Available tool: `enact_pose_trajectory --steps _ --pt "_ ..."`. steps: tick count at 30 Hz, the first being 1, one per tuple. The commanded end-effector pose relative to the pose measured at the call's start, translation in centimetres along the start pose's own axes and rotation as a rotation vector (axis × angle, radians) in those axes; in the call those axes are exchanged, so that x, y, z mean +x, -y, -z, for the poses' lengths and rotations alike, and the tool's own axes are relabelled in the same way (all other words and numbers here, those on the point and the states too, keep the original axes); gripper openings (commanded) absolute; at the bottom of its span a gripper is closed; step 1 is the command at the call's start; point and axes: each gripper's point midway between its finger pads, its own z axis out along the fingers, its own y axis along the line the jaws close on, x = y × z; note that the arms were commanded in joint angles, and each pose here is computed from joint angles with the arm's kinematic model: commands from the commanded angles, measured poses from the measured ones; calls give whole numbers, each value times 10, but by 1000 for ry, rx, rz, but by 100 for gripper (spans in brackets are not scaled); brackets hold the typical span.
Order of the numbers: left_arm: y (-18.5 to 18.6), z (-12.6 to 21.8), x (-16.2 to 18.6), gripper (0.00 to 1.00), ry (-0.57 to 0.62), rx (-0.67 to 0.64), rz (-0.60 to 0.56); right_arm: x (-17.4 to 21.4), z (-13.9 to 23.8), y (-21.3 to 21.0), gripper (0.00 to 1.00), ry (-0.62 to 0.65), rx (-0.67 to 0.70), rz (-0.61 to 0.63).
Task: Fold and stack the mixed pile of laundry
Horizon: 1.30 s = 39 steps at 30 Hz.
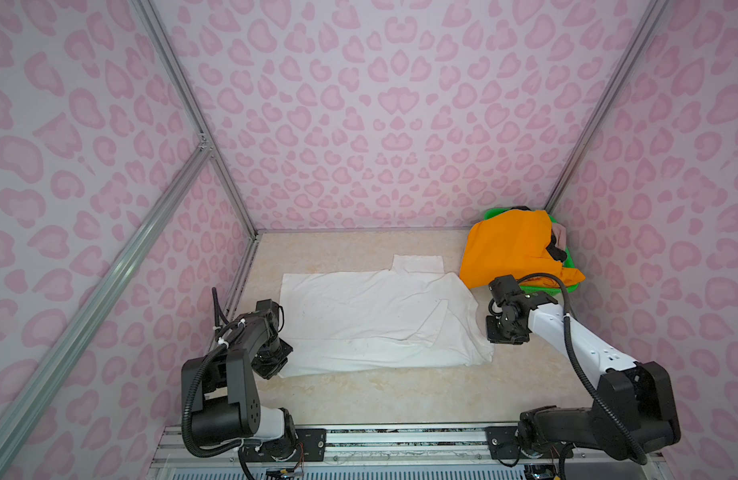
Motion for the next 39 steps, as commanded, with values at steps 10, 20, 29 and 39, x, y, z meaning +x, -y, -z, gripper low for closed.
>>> enact_pose_trajectory --steps 10,20,29,39 --pt "8 0 -6 12 32 40 12 27 22 -153 44 -125 -546 360" --pt "7 4 -8 13 52 51 2 40 -19 -179 34 -193 -543 277" --pt "8 5 -9 12 53 54 -4 35 -41 -187 26 -215 -522 245" --pt "8 6 -10 11 59 57 -6 -8 -29 -201 0 -125 -500 307"
